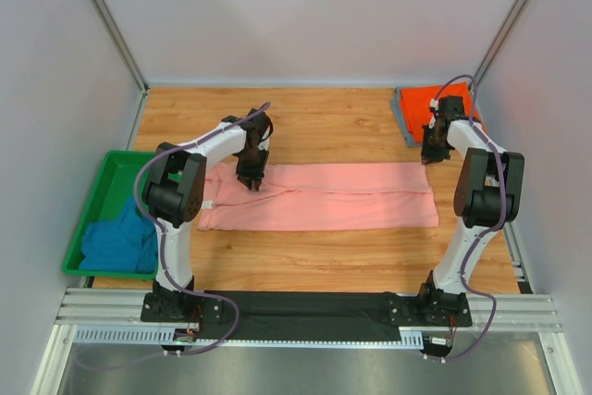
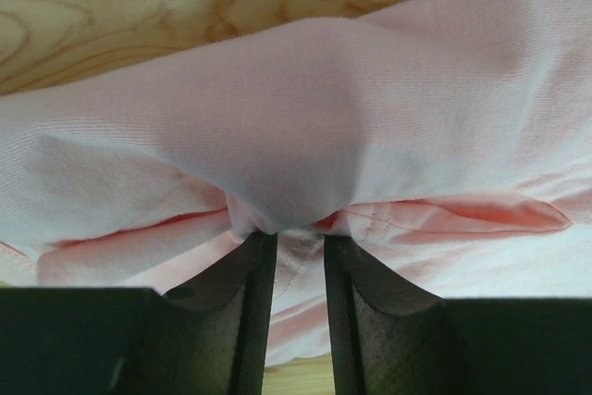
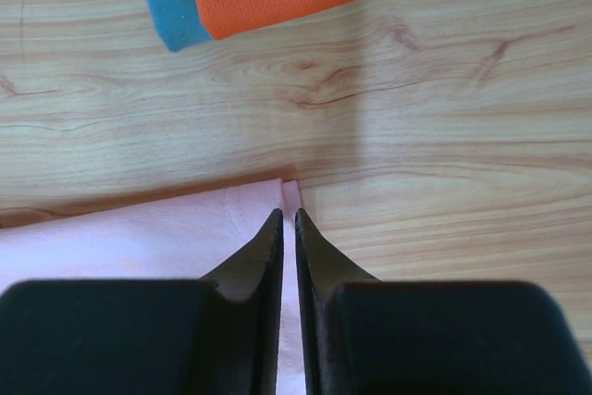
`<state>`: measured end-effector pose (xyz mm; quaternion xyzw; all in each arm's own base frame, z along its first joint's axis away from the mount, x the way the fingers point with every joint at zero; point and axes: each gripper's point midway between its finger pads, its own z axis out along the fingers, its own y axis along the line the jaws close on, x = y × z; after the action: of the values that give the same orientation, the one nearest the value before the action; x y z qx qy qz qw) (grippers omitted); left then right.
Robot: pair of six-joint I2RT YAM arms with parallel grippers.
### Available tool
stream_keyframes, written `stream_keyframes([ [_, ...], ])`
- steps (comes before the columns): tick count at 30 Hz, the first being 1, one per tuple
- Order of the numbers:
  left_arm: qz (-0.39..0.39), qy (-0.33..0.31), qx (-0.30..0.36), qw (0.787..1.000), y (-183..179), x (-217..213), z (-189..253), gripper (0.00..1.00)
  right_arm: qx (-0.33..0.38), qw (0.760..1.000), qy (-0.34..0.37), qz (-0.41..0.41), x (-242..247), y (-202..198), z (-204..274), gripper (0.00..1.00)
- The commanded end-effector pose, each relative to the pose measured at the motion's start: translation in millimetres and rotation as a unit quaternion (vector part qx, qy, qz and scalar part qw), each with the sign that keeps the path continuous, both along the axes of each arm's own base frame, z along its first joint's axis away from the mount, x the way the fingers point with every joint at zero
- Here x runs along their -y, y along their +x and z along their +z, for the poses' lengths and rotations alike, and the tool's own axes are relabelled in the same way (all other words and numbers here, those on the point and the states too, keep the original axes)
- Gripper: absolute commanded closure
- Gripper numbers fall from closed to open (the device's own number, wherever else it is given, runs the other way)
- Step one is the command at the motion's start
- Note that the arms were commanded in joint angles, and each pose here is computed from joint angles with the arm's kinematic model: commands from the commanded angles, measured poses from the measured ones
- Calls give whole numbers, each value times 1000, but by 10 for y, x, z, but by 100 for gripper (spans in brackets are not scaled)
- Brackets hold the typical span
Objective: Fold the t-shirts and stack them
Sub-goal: Fold the tshirt
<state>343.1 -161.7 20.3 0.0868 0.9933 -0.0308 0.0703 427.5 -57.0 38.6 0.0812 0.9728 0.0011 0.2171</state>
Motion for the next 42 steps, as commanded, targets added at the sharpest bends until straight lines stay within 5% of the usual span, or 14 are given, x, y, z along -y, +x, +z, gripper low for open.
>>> stream_keyframes([
  [1,6,12,-1,1000,-16,-56,-3,65,27,1000,5,8,-29,134,110,90],
  [10,9,-5,34,999,80,1,442,64,43,999,-13,-11,55,368,178,90],
  [17,27,5,95,995,91,-226,1059,59,82,996,28,-4,-294,342,893,73],
  [21,57,-14,74,996,-27,-543,878,58,112,989,85,51,-902,296,1180,66],
  [24,15,-136,75,988,-8,-263,910,57,99,973,131,161,-1672,208,1214,66],
  [31,-54,-241,91,965,264,183,865,56,64,951,180,244,-2623,-54,1146,67],
  [42,-116,-184,92,972,335,336,576,55,62,947,203,241,-2642,-268,1045,66],
])
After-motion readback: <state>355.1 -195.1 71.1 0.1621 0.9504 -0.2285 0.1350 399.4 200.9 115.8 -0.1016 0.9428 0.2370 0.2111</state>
